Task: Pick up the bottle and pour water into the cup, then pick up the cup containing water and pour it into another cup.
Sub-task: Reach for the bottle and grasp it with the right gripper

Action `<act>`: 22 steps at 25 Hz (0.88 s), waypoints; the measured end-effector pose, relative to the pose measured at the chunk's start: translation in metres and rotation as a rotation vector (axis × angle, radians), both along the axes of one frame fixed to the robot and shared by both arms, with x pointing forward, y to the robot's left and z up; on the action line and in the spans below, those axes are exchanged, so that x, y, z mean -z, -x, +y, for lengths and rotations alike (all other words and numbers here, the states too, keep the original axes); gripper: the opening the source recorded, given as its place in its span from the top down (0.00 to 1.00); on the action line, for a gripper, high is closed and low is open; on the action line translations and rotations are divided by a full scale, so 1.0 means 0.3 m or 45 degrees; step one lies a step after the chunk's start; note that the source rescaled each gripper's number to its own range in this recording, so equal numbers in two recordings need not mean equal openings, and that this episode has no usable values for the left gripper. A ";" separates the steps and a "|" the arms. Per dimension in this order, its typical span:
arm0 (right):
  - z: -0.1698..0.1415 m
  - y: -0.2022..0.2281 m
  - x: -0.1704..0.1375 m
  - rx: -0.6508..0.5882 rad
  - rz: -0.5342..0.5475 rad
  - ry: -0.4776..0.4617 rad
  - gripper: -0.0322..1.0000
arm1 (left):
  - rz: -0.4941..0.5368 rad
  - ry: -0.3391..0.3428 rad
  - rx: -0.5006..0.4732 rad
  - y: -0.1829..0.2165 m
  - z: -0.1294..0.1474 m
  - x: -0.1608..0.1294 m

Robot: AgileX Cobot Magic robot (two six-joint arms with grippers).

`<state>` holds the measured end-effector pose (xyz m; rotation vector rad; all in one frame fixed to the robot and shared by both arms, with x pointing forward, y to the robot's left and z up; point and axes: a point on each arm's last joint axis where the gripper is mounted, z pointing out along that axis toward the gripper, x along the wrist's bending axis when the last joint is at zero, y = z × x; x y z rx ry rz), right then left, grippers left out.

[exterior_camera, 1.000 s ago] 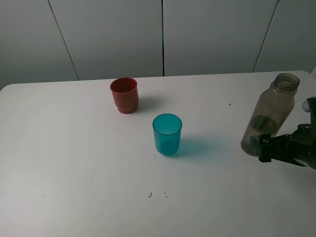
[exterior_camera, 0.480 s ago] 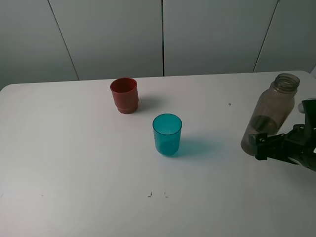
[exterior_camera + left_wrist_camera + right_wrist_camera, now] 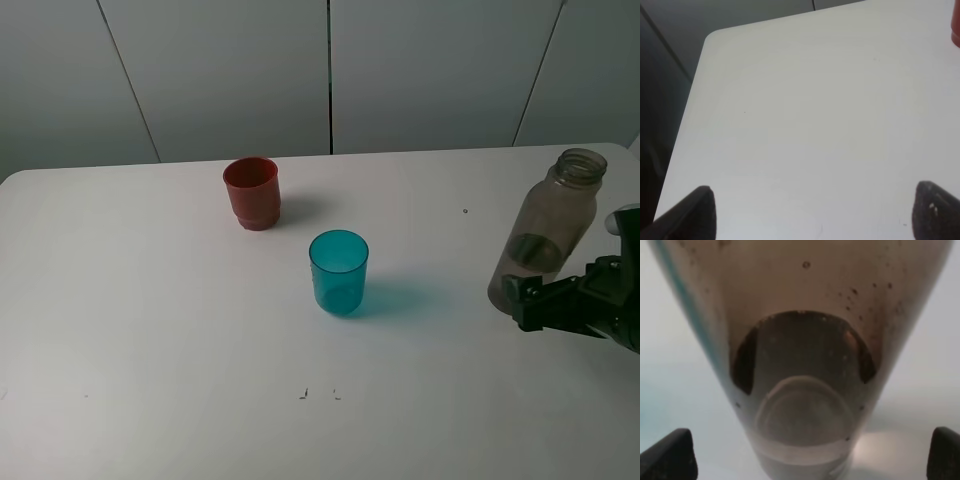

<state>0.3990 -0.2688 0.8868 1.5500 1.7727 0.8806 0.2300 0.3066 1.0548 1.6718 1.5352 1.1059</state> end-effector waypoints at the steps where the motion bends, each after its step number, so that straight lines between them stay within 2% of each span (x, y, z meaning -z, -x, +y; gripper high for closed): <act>1: 0.001 -0.001 -0.002 -0.003 -0.010 0.000 0.00 | 0.000 0.000 0.000 0.000 0.000 0.000; 22: 0.008 -0.032 -0.017 0.004 -0.048 -0.016 0.00 | 0.000 0.000 0.000 0.000 0.000 0.000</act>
